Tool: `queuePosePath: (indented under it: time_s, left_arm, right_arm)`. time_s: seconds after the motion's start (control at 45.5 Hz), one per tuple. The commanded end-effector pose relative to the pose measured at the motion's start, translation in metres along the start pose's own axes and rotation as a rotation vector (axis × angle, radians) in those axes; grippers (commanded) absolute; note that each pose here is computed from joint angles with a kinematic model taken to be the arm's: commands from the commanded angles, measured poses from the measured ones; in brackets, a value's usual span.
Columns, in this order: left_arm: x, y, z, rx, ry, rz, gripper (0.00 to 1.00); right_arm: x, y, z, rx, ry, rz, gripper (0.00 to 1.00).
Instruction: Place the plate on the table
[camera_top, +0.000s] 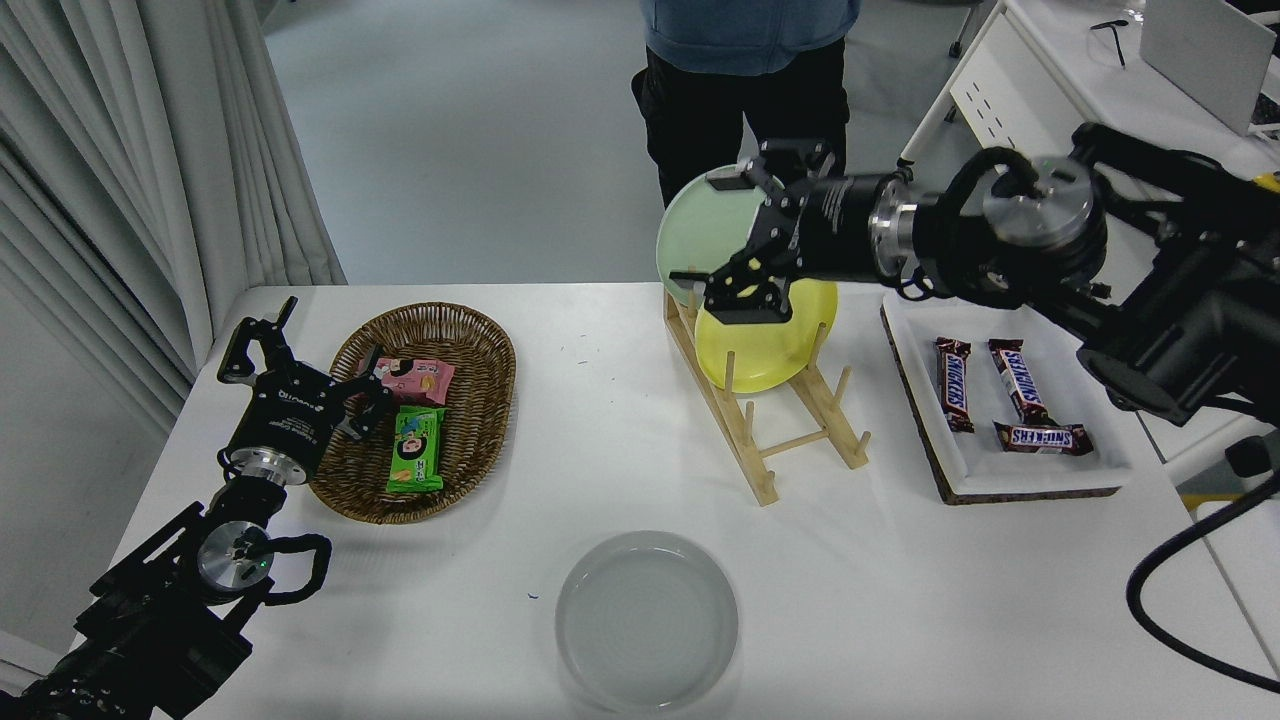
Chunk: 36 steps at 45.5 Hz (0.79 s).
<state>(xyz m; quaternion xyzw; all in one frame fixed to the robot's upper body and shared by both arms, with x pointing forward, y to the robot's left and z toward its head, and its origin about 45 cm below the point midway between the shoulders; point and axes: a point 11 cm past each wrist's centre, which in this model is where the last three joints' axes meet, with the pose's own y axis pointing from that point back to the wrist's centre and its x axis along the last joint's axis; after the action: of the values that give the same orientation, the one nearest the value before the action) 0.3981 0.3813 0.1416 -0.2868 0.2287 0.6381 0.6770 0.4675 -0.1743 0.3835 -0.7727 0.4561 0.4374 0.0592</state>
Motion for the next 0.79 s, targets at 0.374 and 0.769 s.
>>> queuePosePath:
  time_s: [0.374, 0.769]
  left_arm:
    - [0.0, 0.0, 0.0, 0.0, 0.0, -0.001, 1.0]
    - [0.0, 0.0, 0.0, 0.0, 0.0, 0.001, 1.0]
  right_arm:
    - [0.149, 0.061, -0.064, 0.694, 0.024, 0.165, 1.0]
    - [0.245, 0.072, -0.018, 0.767, 0.004, 0.351, 1.0]
